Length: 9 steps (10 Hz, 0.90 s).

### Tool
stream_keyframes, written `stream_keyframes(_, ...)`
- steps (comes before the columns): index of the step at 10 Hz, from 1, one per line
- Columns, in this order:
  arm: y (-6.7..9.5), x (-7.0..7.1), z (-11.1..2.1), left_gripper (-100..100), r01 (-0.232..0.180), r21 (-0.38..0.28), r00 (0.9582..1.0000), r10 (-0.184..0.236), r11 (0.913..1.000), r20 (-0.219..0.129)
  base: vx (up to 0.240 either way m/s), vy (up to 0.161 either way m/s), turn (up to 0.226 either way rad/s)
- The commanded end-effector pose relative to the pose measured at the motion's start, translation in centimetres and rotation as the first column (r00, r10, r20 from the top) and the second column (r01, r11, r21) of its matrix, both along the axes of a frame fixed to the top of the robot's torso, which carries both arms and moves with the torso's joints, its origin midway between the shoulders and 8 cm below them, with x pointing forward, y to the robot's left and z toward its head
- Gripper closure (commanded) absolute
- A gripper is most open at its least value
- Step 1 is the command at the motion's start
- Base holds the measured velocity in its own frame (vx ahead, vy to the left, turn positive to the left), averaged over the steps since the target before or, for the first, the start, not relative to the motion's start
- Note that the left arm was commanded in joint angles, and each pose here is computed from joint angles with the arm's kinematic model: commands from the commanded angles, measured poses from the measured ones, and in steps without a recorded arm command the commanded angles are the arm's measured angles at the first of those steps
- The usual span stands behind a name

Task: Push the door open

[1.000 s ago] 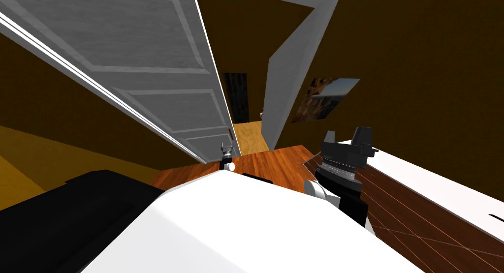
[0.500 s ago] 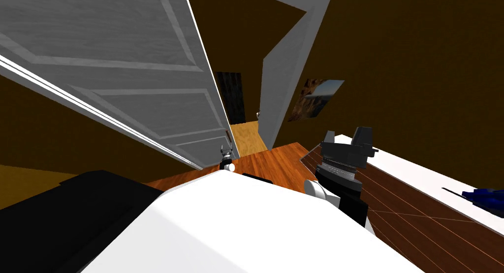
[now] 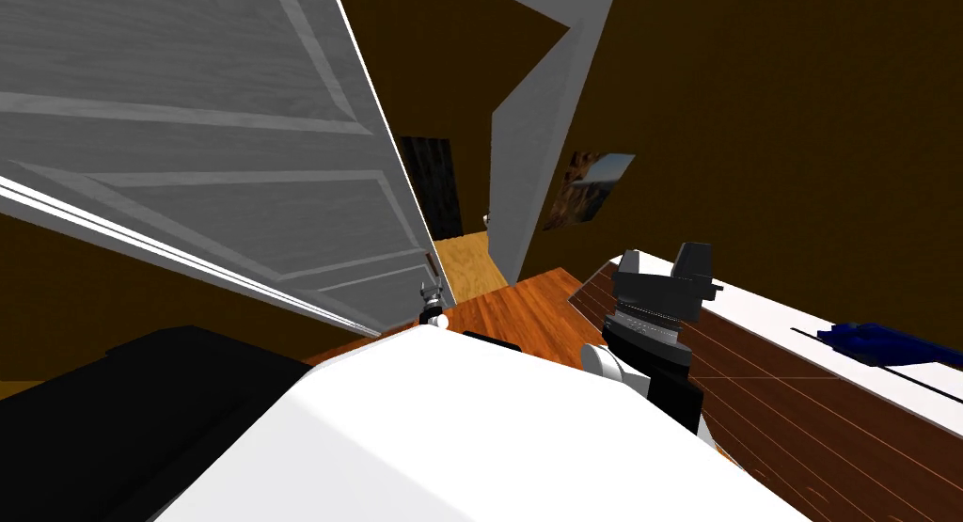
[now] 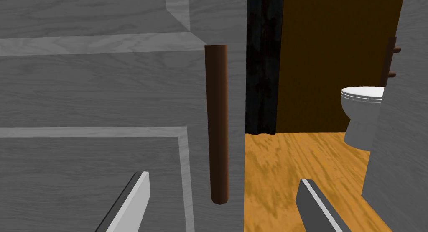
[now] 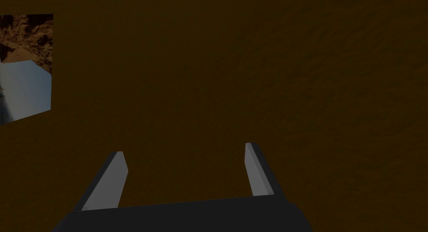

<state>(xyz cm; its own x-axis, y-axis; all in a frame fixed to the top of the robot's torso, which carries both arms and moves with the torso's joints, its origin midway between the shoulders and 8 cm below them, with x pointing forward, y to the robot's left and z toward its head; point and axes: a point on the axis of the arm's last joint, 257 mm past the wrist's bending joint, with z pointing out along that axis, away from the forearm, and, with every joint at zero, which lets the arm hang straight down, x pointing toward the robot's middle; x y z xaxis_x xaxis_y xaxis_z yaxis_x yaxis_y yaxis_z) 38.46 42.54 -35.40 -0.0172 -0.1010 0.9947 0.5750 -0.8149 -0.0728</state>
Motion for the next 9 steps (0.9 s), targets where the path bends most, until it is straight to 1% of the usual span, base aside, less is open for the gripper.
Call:
stream_keyframes(1, 0.5, -0.4, -1.0, -100, -0.014, -0.024, 0.9999, 0.014, 0.9996, -0.003, 0.007, 0.076, -0.142)
stream_keyframes(3, 1.0, -0.9, -1.9, -100, -0.031, -0.050, 0.9995, 0.030, 0.9983, -0.008, 0.008, 0.077, -0.143)
stream_keyframes(6, 2.0, -1.9, -3.6, -100, -0.066, -0.098, 0.9978, 0.064, 0.9930, -0.017, 0.006, 0.093, -0.193)
stream_keyframes(7, 1.9, -1.6, -3.3, -100, -0.058, -0.087, 0.9982, 0.057, 0.9945, -0.017, 0.001, 0.052, -0.029)
stream_keyframes(9, 2.3, -1.9, -3.5, -100, -0.066, -0.091, 0.9978, 0.065, 0.9937, -0.015, 0.128, 0.121, -0.030)
